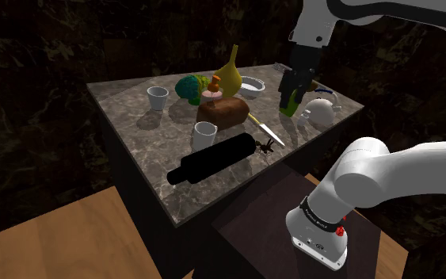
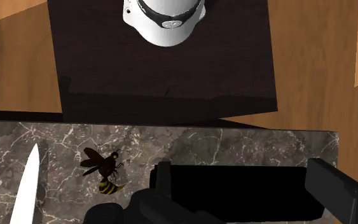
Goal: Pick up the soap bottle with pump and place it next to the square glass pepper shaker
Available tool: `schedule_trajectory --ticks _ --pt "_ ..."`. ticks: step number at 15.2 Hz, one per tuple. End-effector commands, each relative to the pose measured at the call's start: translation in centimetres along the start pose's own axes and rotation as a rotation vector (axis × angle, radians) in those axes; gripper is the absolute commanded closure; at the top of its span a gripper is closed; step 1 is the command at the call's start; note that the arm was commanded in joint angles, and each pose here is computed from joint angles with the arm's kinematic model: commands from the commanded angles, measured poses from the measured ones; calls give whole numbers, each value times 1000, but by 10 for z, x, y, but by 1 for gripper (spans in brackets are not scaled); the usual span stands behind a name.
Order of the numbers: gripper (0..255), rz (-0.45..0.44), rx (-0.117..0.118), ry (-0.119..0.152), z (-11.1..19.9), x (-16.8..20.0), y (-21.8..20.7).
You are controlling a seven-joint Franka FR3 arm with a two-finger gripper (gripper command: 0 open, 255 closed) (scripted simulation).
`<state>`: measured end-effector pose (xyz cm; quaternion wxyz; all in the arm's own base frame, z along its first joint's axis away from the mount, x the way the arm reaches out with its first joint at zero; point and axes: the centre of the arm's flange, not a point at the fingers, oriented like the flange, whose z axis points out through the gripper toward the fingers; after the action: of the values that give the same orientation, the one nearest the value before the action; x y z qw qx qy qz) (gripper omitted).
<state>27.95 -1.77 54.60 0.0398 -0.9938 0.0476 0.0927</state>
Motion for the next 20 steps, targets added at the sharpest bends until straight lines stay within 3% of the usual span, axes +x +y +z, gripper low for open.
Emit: schedule_trajectory --ticks 1,20 --pt "0 0 0 0 0 0 0" --pt "0 39 -37 99 14 227 57"
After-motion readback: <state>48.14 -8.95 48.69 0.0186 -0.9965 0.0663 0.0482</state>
